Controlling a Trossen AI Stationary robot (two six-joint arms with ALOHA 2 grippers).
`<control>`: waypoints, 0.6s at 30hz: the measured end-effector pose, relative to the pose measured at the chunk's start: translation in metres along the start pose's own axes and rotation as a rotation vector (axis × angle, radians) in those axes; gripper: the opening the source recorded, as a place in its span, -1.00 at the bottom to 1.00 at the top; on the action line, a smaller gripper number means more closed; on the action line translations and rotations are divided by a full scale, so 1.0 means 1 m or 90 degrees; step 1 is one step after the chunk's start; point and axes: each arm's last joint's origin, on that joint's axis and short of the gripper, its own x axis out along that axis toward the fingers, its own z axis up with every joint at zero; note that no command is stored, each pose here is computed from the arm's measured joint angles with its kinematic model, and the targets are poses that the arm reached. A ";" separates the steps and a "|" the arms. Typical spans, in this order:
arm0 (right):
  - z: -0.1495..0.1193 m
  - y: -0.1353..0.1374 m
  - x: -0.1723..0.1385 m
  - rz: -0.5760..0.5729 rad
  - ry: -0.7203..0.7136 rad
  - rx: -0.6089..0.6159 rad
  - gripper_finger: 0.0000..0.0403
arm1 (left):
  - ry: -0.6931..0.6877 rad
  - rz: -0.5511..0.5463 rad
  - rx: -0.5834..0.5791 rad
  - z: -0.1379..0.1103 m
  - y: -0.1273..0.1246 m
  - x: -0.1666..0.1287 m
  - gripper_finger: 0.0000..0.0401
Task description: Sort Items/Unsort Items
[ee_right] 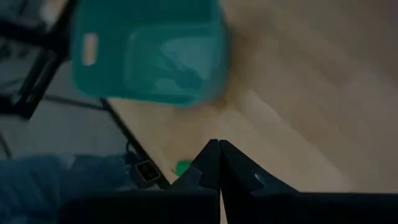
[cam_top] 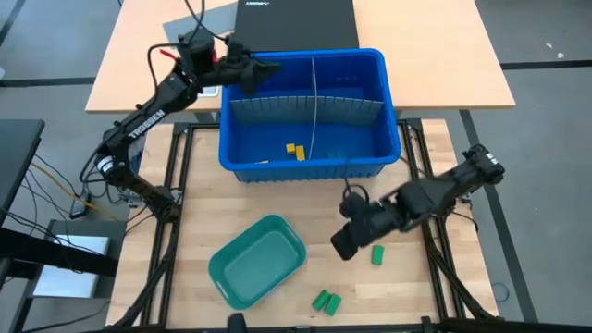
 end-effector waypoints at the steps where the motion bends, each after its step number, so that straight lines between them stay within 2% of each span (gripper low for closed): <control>1: -0.007 -0.003 0.006 -0.018 0.002 0.032 -1.00 | 0.001 -0.014 -0.004 -0.002 -0.002 0.002 -1.00; 5: -0.031 -0.016 0.030 -0.084 0.021 0.151 -1.00 | 0.019 -0.039 -0.013 -0.009 -0.006 0.007 -1.00; 10: -0.058 -0.038 0.059 -0.175 0.087 0.289 -0.93 | 0.040 -0.059 -0.021 -0.016 -0.005 0.009 -1.00; 13: -0.070 -0.052 0.077 -0.214 0.116 0.344 -0.86 | 0.044 -0.066 -0.023 -0.017 -0.005 0.010 -1.00; 18: -0.084 -0.077 0.096 -0.285 0.104 0.402 -0.70 | 0.045 -0.070 -0.025 -0.017 -0.005 0.010 -1.00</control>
